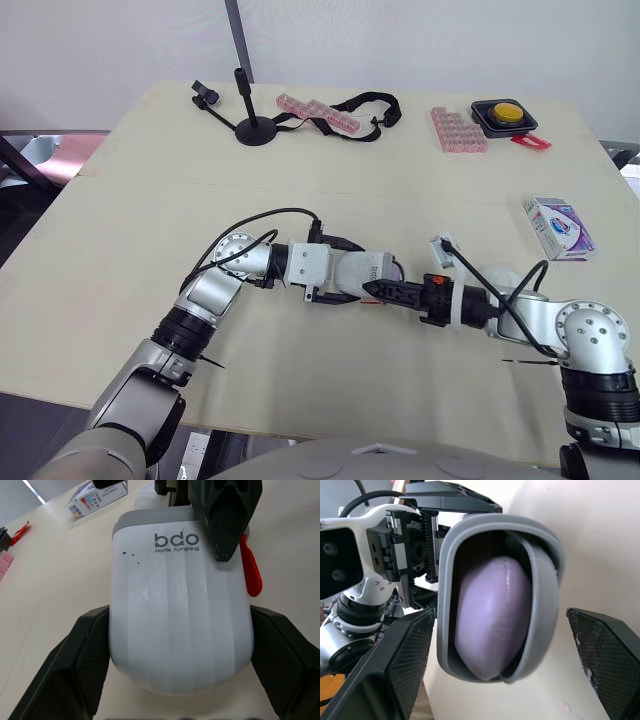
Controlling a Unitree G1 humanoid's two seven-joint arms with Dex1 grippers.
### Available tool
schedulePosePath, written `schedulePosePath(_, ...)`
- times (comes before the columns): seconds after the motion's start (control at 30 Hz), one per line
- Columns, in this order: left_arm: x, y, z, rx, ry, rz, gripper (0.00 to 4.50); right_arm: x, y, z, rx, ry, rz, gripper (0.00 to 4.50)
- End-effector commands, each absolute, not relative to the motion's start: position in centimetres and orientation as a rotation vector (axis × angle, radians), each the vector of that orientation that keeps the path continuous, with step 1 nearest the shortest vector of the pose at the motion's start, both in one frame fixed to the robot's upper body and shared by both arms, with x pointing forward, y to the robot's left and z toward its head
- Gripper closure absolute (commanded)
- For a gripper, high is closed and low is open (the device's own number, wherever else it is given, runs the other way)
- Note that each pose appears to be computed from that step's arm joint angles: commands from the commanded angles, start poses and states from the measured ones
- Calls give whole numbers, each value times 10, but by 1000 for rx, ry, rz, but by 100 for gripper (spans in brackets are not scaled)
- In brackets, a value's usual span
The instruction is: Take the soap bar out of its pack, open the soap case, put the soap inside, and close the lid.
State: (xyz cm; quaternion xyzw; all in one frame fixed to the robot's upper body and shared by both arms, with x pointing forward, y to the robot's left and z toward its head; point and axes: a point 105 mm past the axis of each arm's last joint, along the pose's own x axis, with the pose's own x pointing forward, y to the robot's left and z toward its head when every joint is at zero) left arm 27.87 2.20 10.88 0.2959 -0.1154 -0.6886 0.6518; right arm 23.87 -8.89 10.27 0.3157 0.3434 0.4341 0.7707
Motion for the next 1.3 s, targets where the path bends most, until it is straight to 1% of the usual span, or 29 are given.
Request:
schedulePosePath(0.03, 274, 19, 120, 670, -330, -1565, 104, 241, -88, 113, 699, 710, 966, 28)
schedulePosePath(0.1, 273, 20, 120, 672, -329, -1567, 104, 242, -88, 113, 703, 709, 963, 81)
schedulePosePath(0.23, 273, 20, 119, 672, -327, -1565, 104, 242, -86, 112, 703, 715, 965, 216)
schedulePosePath(0.27, 273, 20, 119, 673, -327, -1564, 104, 241, -85, 113, 699, 718, 975, 237)
schedulePosePath(0.53, 278, 18, 123, 664, -328, -1545, 104, 238, -80, 118, 700, 716, 1023, 240)
schedulePosePath(0.7, 280, 20, 121, 671, -306, -1545, 104, 236, -79, 118, 677, 719, 1037, 240)
schedulePosePath(0.83, 282, 21, 122, 622, -263, -1552, 104, 234, -77, 119, 657, 721, 1055, 240)
schedulePosePath(0.9, 284, 21, 126, 590, -260, -1547, 3, 234, -76, 120, 650, 716, 1060, 240)
schedulePosePath(1.0, 286, 23, 129, 573, -246, -1551, 0, 235, -77, 122, 632, 711, 1062, 240)
schedulePosePath(1.13, 289, 28, 132, 524, -201, -1565, 0, 238, -82, 124, 542, 715, 1065, 240)
schedulePosePath(1.23, 290, 33, 138, 428, -128, -1580, 0, 243, -88, 131, 410, 701, 1076, 240)
schedulePosePath(1.3, 291, 37, 143, 360, -65, -1594, 0, 248, -94, 135, 259, 693, 1075, 240)
